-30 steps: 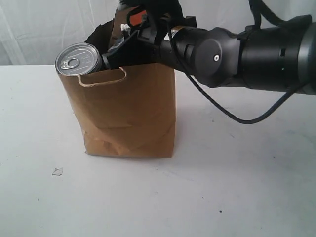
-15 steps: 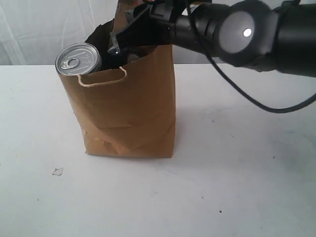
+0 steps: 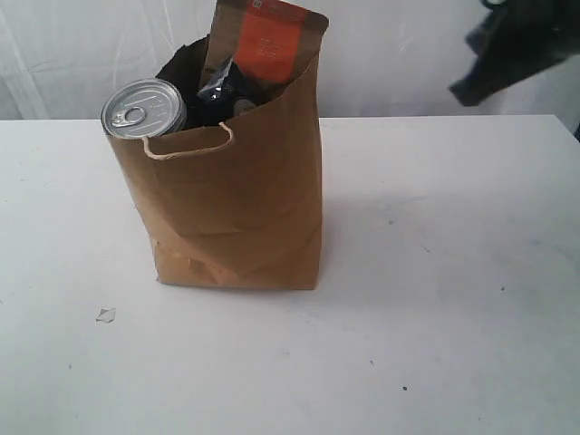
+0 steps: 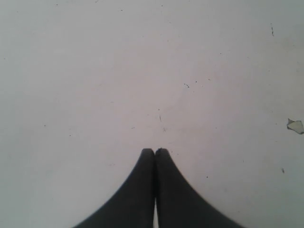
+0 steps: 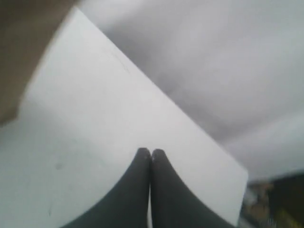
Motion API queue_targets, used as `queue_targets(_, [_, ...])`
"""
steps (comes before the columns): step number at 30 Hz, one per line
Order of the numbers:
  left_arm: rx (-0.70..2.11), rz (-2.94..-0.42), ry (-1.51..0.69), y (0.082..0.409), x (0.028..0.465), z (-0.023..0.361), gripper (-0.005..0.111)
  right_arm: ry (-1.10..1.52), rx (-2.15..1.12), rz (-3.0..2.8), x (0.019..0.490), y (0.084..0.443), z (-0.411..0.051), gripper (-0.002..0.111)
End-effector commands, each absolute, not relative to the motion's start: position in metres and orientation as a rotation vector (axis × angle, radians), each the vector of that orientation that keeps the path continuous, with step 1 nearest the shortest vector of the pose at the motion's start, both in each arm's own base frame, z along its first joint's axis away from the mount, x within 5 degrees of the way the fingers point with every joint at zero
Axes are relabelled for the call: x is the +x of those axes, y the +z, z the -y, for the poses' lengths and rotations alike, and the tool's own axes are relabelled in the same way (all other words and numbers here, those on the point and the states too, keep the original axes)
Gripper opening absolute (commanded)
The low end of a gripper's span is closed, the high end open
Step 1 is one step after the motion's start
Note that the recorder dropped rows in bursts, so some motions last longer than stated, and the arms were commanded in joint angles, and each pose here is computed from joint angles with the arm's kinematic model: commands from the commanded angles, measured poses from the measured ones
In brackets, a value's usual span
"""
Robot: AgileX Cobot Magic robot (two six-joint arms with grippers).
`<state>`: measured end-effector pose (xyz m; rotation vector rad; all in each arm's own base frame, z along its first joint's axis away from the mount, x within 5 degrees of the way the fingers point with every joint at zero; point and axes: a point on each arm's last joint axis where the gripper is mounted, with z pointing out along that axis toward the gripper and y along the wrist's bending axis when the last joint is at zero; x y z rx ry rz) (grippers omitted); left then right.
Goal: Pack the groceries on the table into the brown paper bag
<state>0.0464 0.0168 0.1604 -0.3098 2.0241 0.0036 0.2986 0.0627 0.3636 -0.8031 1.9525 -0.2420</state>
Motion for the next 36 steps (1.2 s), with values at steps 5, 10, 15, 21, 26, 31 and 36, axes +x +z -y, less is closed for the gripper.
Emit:
queue_targets(5, [-0.334,-2.068,0.013,0.154,0.044,-0.018,0.000,-0.287,-0.128,-2.393,0.272,0.348,0.026,0.000])
queue_targets(10, [-0.334,-2.068,0.013,0.154,0.044,-0.018,0.000,-0.247,0.079,-2.159,0.239,0.367,0.039,0.000])
queue_targets(15, [-0.334,-2.068,0.013,0.154,0.044,-0.018,0.000,-0.139,0.166,-1.924,0.206,0.380,0.031,0.000])
queue_targets(21, [-0.334,-2.068,0.013,0.154,0.044,-0.018,0.000,-0.058,0.163,-1.657,0.164,0.382,0.021,0.000])
queue_targets(26, [-0.334,-2.068,0.013,0.154,0.044,-0.018,0.000,-0.107,0.094,-1.454,0.105,0.386,0.014,0.000])
queue_targets(31, [-0.334,-2.068,0.013,0.154,0.044,-0.018,0.000,-0.132,0.083,-1.310,0.038,0.390,0.007,0.000])
queue_targets(36, [-0.334,-2.068,0.013,0.154,0.044,-0.018,0.000,-0.119,0.086,-1.156,-0.009,0.391,0.001,0.000])
